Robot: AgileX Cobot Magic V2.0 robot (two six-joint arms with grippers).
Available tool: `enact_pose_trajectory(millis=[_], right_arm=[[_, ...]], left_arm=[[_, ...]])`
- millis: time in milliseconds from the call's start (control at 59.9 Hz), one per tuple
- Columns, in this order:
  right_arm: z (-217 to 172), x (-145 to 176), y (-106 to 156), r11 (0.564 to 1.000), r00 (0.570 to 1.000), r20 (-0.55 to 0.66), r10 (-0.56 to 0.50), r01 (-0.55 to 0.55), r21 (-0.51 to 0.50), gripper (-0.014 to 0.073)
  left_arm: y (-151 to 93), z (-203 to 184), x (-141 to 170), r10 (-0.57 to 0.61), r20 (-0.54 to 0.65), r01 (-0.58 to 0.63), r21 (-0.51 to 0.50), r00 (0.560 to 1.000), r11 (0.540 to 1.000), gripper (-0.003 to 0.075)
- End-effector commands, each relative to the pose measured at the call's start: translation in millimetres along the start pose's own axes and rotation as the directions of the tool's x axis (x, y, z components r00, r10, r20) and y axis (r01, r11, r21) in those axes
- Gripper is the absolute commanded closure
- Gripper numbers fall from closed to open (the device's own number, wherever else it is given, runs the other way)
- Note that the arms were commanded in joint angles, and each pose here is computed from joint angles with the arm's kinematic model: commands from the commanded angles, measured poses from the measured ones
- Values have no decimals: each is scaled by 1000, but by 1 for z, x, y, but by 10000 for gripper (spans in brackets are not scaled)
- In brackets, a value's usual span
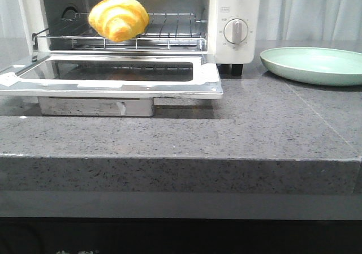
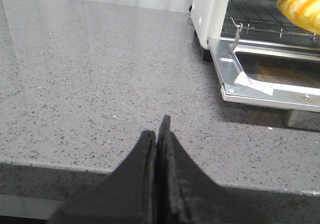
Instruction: Put bread in oven
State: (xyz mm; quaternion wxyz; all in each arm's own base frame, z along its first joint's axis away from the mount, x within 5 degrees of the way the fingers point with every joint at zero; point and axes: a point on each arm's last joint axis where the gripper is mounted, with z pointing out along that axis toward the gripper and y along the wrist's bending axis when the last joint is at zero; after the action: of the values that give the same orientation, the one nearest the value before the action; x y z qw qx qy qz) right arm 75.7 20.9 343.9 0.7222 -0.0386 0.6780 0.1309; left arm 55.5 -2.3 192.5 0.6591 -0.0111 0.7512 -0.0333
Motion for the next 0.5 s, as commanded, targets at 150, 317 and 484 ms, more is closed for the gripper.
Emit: enact_pose_trajectory(millis=[150,317,484], right_arm=[[0,-11,-2,999,999,53,3,-4,34,662],[0,-11,-2,999,999,53,3,-4,33,662],[1,-3,-6,998,999,34,-38,36,60,662]], left_arm=[[0,-1,-7,-15,101,15,3,995,1000,741],[0,-1,-7,-15,101,15,3,995,1000,741],[0,-1,-7,-15,101,15,3,995,1000,741]])
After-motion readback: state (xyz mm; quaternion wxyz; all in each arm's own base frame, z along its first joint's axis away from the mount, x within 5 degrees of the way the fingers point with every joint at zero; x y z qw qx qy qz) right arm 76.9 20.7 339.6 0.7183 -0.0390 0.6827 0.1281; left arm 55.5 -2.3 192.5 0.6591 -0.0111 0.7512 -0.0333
